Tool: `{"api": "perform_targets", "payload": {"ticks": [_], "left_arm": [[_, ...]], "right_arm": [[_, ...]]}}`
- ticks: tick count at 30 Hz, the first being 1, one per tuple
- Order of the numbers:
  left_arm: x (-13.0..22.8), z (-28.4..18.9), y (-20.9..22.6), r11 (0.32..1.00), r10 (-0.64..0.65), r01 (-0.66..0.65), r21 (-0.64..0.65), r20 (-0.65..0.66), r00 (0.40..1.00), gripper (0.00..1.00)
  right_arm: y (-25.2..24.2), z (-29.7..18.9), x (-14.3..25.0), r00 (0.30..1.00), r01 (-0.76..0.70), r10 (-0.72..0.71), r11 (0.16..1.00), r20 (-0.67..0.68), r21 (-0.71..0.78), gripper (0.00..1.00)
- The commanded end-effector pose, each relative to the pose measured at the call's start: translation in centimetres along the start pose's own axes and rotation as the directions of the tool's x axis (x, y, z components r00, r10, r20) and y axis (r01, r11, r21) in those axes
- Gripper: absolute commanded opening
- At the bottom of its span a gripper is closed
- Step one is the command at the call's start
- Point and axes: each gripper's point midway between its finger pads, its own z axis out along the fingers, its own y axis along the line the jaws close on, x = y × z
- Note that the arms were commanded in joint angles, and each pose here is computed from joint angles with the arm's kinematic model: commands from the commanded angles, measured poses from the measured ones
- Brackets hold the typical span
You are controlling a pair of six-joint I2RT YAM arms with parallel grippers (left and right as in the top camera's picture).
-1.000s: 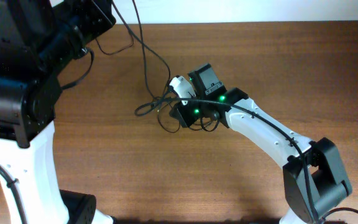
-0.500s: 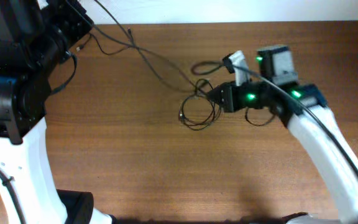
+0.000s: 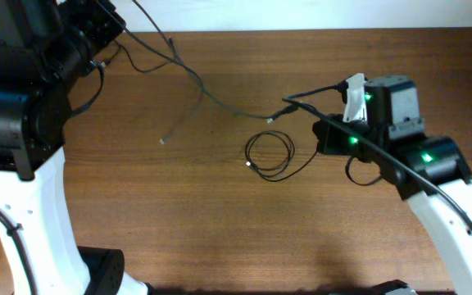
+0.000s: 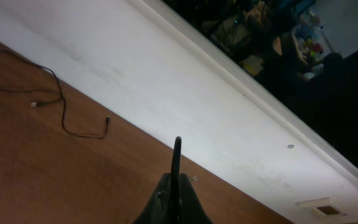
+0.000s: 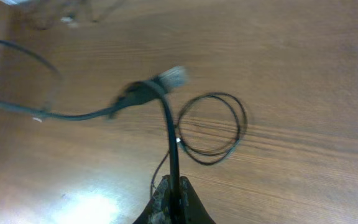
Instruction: Untangle cables
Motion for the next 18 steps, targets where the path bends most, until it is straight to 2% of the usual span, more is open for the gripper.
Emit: {"api": "perform_targets", "payload": {"ticks": [1, 6, 12, 18], "left_arm": [[-0.6, 0.1, 0.5, 1.000, -0.003, 0.004, -0.025, 0.028, 1.000, 0.00], [-1.4, -0.1, 2.5, 0.991, 0.005, 0.006, -0.133, 0.082, 0.997, 0.00], [-1.8, -0.4, 4.0, 0.976, 0.003, 0.023, -0.215, 0.121, 0.993, 0.00], [-1.2, 0.0, 2.4, 0.991, -0.019, 0.029, -0.128, 0.077, 0.997, 0.00]], "right_arm": [[-4.0, 2.6, -1.1, 0.989, -0.144, 0.138, 0.970, 0.046, 0.197, 0.04], [-10.1, 4.8, -2.0, 0.919, -0.394, 0.342, 0.819, 0.197, 0.418, 0.04], [-11.7, 6.7, -0.3, 0.862, -0.501, 0.474, 0.737, 0.182, 0.454, 0.04], [-6.8, 8.4, 0.3, 0.872, -0.470, 0.490, 0.847, -0.020, 0.248, 0.04]]}}
